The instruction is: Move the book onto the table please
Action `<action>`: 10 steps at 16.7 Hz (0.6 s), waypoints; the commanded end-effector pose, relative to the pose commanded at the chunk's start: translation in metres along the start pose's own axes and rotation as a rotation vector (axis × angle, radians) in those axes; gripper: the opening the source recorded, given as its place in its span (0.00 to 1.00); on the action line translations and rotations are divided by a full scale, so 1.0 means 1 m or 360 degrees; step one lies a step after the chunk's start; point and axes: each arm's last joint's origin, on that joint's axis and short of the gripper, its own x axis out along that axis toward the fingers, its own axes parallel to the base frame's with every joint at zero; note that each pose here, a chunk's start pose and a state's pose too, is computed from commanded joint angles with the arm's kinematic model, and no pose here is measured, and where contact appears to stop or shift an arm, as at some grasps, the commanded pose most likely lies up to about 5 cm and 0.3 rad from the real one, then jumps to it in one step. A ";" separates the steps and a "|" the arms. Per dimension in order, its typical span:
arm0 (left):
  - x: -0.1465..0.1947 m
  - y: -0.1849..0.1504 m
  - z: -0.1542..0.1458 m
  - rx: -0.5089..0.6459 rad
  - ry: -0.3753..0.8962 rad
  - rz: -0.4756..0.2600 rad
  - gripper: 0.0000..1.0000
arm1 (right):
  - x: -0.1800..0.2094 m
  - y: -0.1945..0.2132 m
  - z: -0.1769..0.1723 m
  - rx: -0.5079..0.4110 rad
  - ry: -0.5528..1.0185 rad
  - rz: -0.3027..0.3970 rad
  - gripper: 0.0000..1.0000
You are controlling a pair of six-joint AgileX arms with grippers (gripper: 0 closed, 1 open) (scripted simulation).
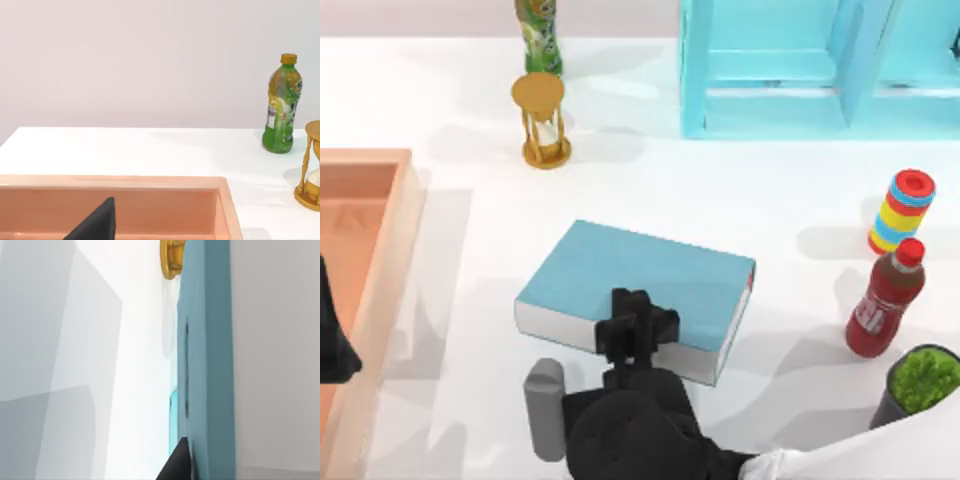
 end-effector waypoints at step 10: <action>0.000 0.000 0.000 0.0000 0.0000 0.0000 1.00 | 0.000 0.000 0.000 0.0000 0.0000 0.0000 0.68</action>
